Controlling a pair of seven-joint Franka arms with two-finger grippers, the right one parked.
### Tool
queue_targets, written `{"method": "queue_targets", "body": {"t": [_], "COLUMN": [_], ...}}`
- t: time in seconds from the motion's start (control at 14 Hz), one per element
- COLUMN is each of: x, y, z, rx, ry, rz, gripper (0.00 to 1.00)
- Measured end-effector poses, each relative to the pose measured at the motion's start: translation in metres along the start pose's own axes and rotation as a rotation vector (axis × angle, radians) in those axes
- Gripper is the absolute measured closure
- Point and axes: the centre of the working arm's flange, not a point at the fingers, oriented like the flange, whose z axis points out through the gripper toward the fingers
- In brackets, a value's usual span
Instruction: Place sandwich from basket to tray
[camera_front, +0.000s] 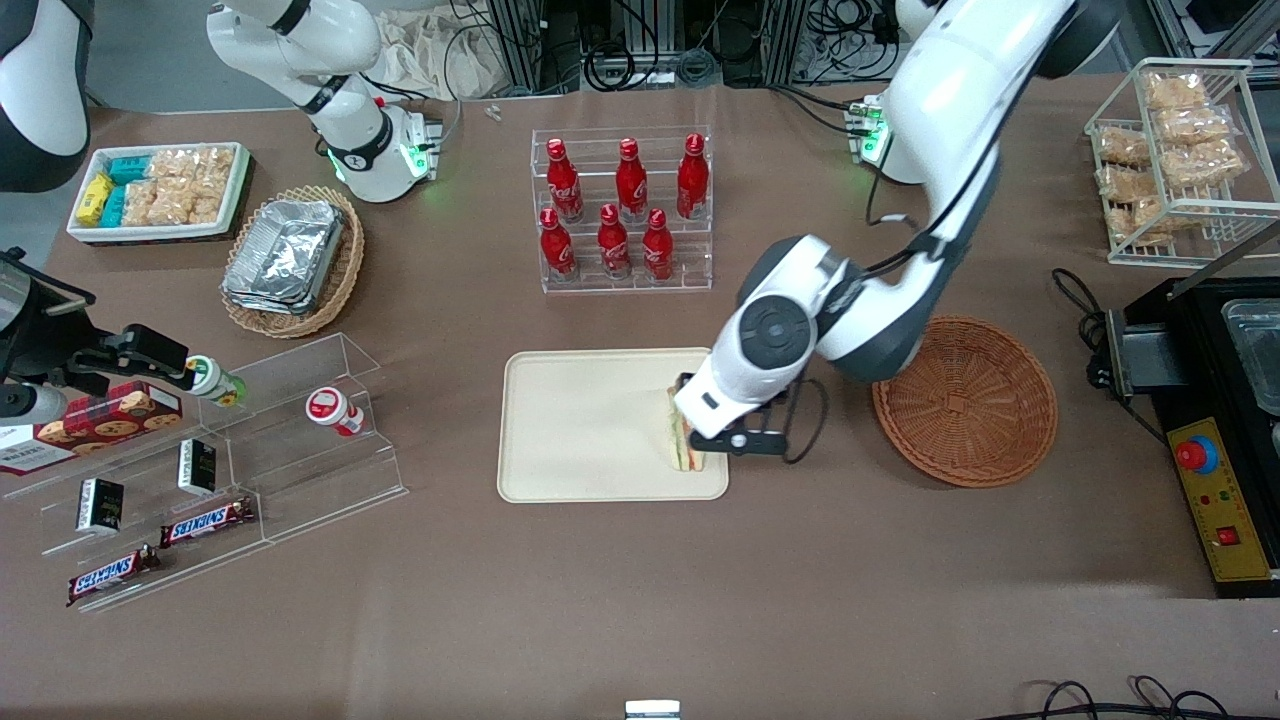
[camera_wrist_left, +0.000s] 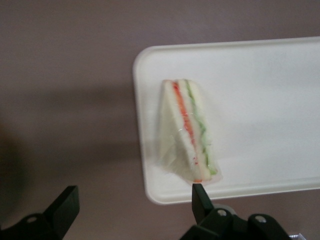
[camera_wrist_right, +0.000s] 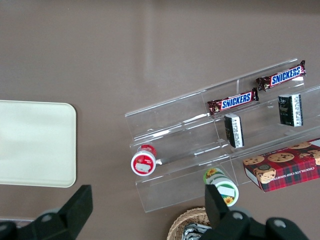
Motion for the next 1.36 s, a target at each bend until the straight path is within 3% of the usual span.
{"method": "queue_targets", "body": {"t": [0.21,0.36,0.71,1.0,1.36], "x": [-0.007,-0.013,-0.038,-0.047,-0.049], "y": [-0.069,-0.127,-0.254,-0.315,-0.365], "z": [-0.077,-0.114,-0.19,-0.217,-0.248], "rx": [0.052,0.081,0.098,0.091,0.077], "ry": [-0.017,-0.053,-0.095,-0.067,-0.004], "rz": [0.018,0.034,0.027,-0.053,-0.143], "gripper": [0.0,0.0,0.0,0.0,0.0]}}
